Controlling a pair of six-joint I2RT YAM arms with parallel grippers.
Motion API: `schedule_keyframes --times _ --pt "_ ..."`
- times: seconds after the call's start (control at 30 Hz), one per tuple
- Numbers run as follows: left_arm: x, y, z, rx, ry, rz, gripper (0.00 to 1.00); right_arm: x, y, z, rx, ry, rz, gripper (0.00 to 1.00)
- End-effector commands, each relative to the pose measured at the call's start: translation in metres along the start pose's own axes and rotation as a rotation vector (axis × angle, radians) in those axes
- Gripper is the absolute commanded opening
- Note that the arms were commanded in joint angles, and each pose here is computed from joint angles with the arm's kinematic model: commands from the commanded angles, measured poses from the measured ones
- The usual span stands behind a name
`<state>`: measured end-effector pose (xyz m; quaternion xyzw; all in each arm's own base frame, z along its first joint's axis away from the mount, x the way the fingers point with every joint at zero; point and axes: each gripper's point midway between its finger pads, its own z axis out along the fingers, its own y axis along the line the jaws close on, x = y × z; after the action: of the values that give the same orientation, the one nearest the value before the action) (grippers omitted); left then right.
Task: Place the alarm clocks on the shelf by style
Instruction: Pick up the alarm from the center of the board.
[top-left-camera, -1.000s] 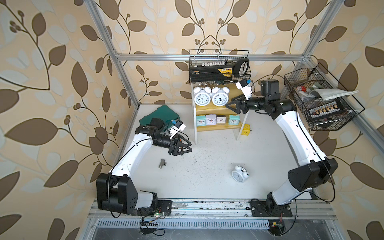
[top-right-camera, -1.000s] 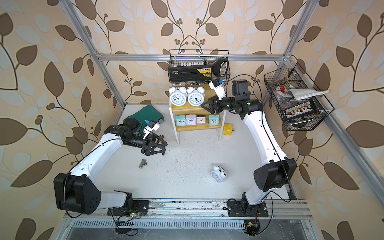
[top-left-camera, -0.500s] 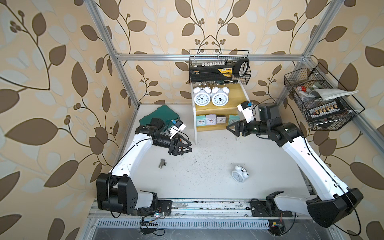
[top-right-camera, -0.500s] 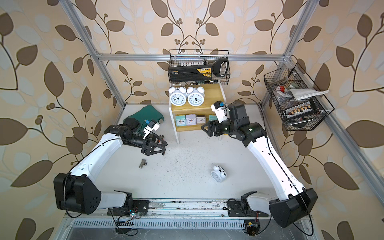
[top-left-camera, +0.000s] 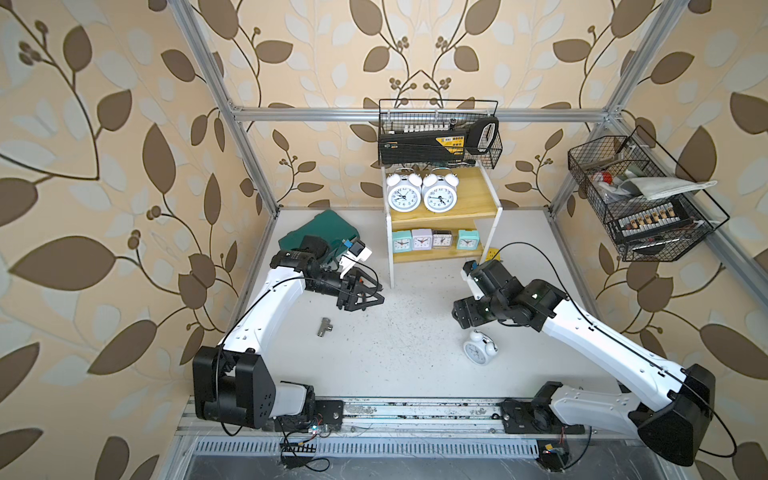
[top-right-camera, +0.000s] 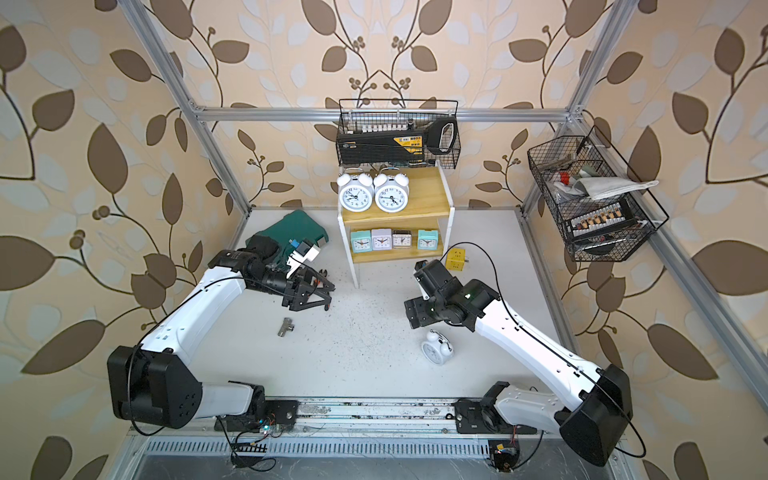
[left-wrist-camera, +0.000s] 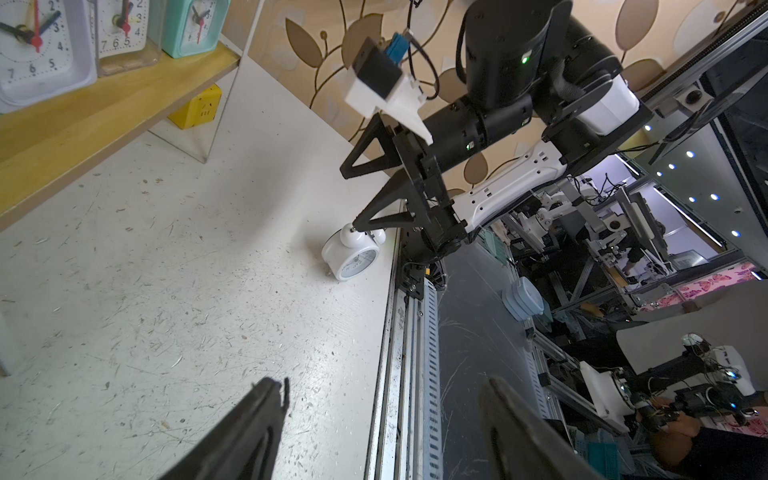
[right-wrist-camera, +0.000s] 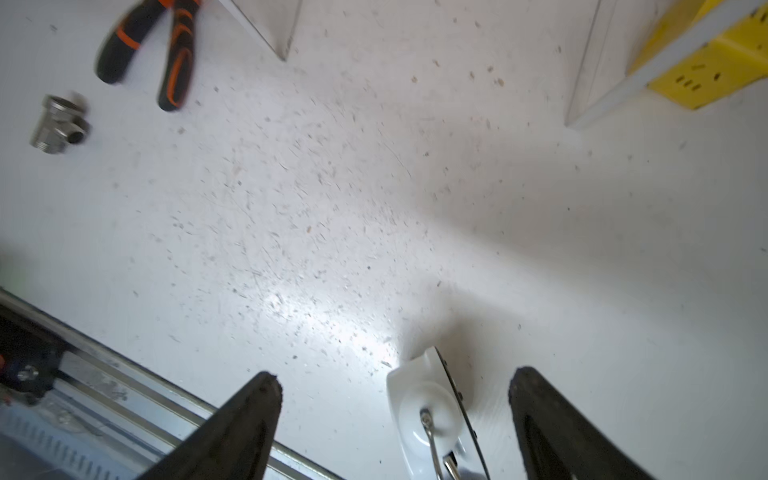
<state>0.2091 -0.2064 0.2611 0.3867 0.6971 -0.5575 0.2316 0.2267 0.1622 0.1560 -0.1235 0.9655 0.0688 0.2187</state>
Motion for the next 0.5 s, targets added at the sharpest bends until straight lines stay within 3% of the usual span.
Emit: schedule_keyframes --times 0.0,0.23,0.47 --pt "-0.005 -0.003 -0.004 0.013 -0.025 -0.002 0.77 0.03 -0.019 0.004 0.095 0.045 0.057 0.91" --pt "-0.005 -0.002 -0.003 0.014 -0.025 -0.004 0.78 0.065 -0.023 0.018 0.099 0.1 0.075 0.95" --pt "-0.003 0.005 -0.002 0.001 -0.016 -0.026 0.79 0.08 -0.018 0.035 0.072 0.134 0.075 0.91"
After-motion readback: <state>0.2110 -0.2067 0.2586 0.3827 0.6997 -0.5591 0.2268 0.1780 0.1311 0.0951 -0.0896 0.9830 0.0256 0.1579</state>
